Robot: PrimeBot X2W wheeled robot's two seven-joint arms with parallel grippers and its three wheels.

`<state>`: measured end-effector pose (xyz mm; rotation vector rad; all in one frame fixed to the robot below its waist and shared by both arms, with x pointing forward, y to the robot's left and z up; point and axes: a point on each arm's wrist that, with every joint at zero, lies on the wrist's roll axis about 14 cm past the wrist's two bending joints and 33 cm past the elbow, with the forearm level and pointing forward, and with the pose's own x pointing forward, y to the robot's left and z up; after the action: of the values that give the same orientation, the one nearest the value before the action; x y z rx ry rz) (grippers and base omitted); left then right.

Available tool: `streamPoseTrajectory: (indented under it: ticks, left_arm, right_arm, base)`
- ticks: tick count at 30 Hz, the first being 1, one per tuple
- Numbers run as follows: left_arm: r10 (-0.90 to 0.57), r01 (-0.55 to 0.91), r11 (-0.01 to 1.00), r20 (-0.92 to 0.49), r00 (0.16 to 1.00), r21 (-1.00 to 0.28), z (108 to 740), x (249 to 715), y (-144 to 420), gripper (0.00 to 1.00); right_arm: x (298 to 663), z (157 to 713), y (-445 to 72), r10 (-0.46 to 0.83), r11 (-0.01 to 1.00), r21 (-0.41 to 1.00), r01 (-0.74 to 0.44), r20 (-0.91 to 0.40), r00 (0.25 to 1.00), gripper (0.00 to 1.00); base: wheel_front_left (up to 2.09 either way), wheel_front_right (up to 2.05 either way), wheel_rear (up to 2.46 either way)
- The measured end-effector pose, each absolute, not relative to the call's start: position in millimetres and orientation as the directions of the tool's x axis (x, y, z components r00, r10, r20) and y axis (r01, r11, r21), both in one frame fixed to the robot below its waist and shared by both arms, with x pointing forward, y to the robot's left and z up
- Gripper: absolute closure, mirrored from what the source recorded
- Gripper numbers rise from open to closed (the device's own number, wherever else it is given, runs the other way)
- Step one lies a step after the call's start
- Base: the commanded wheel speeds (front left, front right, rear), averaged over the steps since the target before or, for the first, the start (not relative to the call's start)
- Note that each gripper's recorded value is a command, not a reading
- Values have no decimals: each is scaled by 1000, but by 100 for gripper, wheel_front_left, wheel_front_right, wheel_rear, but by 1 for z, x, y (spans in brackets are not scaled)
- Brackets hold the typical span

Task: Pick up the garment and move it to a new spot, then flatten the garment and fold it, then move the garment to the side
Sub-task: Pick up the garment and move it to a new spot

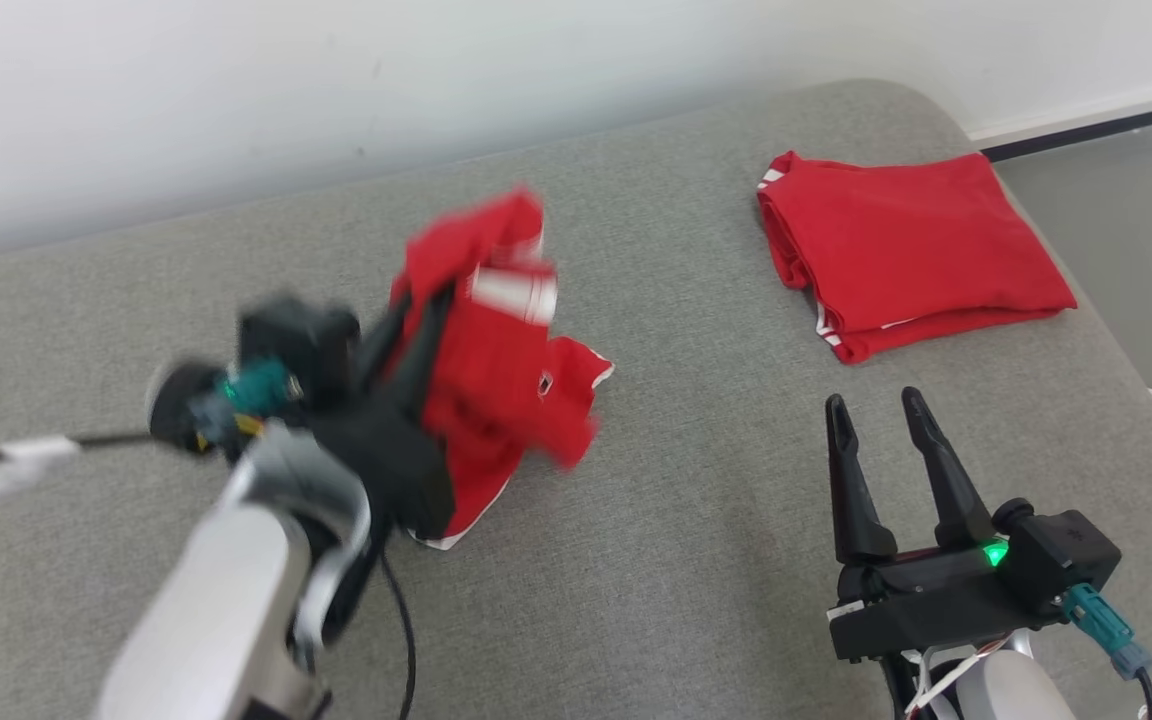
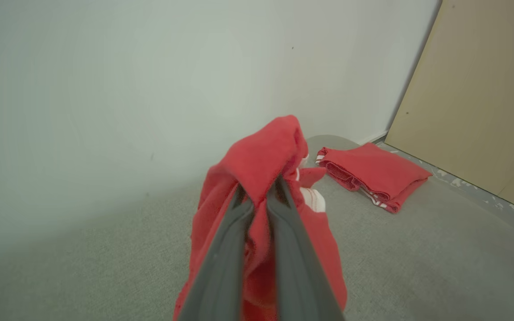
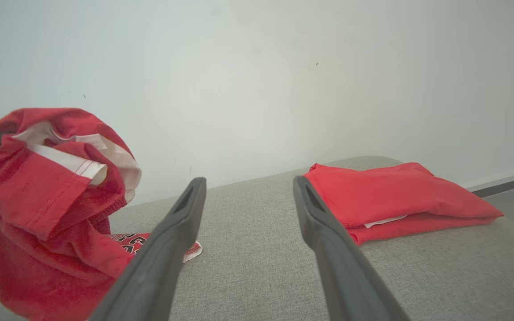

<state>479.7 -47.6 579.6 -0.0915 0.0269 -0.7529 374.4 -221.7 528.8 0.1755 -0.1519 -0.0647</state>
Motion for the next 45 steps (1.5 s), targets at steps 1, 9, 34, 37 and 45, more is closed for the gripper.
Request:
streamPoseTrajectory:
  ticks: [1, 9, 34, 37, 45]
  left_arm:
    - [-683, 678, 728, -22, 730, -99, 565, 477, -48, 100]
    - [-687, 660, 726, -179, 704, -194, 485, 453, -56, 100]
    - [-400, 399, 917, 65, 914, 16, 562, 460, 78, 0]
    - [-303, 302, 953, 108, 947, 18, 573, 453, 114, 0]
    - [-100, 100, 995, 105, 989, 2, 566, 417, 184, 0]
  right_arm:
    - [374, 528, -222, -77, 983, 178, 51, 143, 987, 0]
    - [372, 525, -222, -76, 984, 168, 53, 131, 988, 0]
    - [364, 544, -214, -58, 984, 175, 23, 198, 978, 0]
    - [362, 544, -215, -60, 986, 167, 26, 201, 978, 0]
    - [365, 546, -207, -32, 989, 150, 1, 207, 978, 0]
  base:
    - [0, 0, 0]
    - [0, 0, 0]
    - [0, 0, 0]
    - [0, 0, 0]
    - [0, 0, 0]
